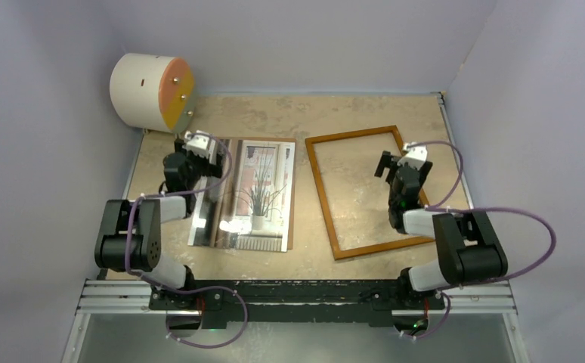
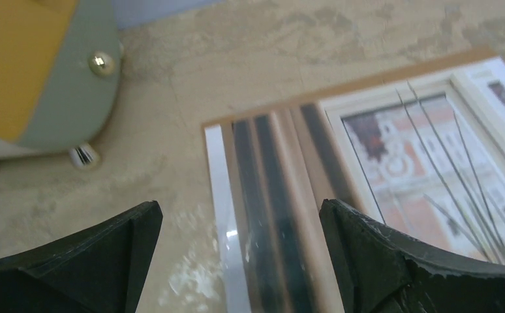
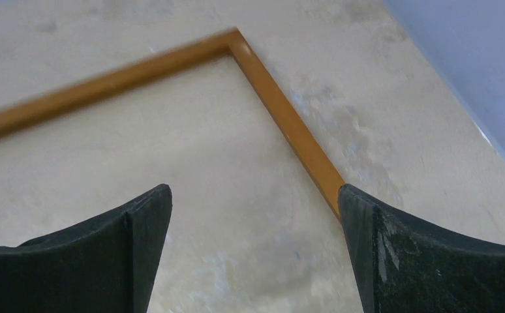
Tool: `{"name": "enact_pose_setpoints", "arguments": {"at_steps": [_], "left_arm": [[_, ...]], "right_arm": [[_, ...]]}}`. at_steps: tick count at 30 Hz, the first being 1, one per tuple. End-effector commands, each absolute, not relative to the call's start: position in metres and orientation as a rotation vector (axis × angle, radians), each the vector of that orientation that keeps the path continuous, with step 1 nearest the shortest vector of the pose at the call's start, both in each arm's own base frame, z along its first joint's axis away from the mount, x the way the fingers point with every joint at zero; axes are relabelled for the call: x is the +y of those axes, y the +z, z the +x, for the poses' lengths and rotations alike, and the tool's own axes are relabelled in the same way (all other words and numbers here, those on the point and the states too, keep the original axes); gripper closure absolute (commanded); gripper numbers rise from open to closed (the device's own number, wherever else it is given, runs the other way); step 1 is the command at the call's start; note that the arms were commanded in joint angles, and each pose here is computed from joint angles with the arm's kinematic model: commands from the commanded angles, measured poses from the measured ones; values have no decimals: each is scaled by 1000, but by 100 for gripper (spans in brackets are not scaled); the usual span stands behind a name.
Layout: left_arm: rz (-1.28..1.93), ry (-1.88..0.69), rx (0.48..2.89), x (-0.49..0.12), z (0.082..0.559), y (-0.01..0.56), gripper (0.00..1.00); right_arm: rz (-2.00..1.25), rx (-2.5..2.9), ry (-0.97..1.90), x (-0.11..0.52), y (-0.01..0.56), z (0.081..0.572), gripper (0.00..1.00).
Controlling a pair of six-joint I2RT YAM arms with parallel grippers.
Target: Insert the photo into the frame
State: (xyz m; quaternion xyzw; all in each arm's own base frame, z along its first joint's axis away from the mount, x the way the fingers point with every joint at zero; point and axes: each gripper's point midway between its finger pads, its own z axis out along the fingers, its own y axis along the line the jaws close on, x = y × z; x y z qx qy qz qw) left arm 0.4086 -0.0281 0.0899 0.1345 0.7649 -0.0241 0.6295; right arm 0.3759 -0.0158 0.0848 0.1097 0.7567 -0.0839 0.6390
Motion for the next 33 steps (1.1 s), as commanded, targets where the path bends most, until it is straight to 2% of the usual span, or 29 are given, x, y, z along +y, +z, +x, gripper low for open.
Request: {"name": "enact_pose_setpoints", "arguments": {"at_steps": [1,4,6,9,12,15,19,33], "left_arm": [[359,-77,1828,-27,425,126,0],[371,-102,1885,-29,432,144,0],[369,-126,1943,-30,437,153,0],[377,-146,2048,-30,440,159,0],[397,-168,2145,-30,442,162,2],[415,-212,2211,-34,437,156,5],[420,-248,2253,-37,429,149,6],[438,-257,2273,-39,410,151,7]], "right_arm": [[371,1802,-114,-3,132,402,1],[710,1842,65,3,134,409,1],[686,1910,193,23,138,418,1],[452,2030,300,74,140,418,1],[186,2139,220,128,132,406,1],[-30,2269,167,173,104,383,1],[-186,2367,122,204,71,354,2],[-302,2498,-28,214,14,332,33]]}}
